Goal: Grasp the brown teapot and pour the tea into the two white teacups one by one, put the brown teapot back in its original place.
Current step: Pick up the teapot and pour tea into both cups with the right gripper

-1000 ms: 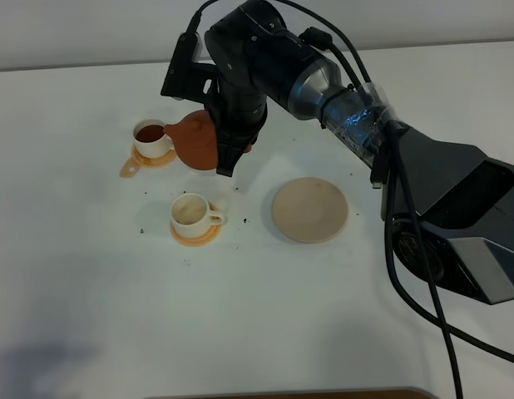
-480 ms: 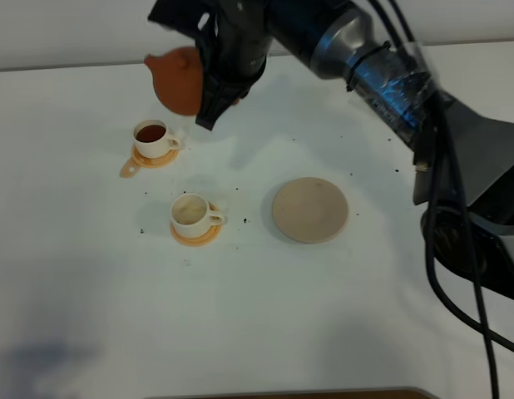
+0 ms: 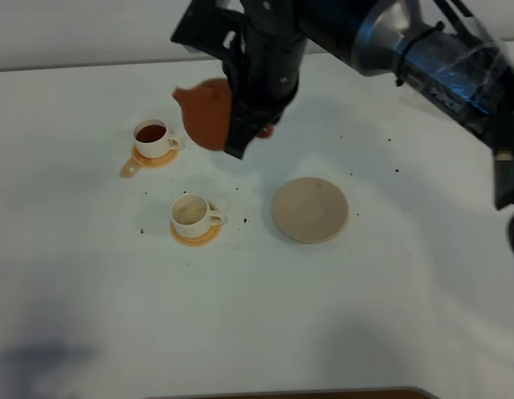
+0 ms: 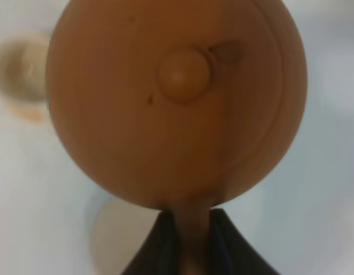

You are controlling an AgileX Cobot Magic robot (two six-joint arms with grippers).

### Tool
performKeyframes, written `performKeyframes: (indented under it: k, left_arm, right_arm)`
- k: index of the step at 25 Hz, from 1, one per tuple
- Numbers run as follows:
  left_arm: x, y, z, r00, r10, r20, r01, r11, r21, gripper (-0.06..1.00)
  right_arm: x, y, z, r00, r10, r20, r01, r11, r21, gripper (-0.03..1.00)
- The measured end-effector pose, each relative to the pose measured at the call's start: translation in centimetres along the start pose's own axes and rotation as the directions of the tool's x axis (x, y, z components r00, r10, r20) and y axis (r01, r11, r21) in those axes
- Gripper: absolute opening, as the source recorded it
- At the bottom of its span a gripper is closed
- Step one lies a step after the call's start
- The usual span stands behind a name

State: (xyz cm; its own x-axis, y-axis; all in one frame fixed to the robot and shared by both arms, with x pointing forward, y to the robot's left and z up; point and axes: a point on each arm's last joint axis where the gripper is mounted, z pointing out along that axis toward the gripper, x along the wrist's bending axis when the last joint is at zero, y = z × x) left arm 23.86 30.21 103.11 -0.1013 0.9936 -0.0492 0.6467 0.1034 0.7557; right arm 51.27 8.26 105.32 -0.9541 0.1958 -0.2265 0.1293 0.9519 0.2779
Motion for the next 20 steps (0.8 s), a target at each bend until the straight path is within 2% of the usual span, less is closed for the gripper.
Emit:
performKeyframes:
  k: [6,11,14,20]
  left_arm:
    - [0.0,0.0,0.0,1.000,0.000,0.000,0.000,1.000,0.000,0.28]
    - [0.0,0.0,0.0,1.000,0.000,0.000,0.000,1.000,0.000,0.28]
    - [0.0,0.0,0.0,1.000,0.000,0.000,0.000,1.000,0.000,0.28]
    - [0.0,0.0,0.0,1.000,0.000,0.000,0.000,1.000,0.000,0.28]
  right_arm:
    - [2.3,-3.4,1.6,0.998,-0.025,-0.064,0.033,0.991,0.133,0.13]
    - [5.1,-4.3,3.0,0.993,-0.093,-0.068,0.101,0.987,0.127,0.13]
    - [6.5,-4.1,3.5,0.986,-0.164,-0.038,0.168,0.977,0.132,0.13]
    - [8.1,-2.8,3.3,0.945,-0.314,0.088,0.303,0.945,0.121,0.13]
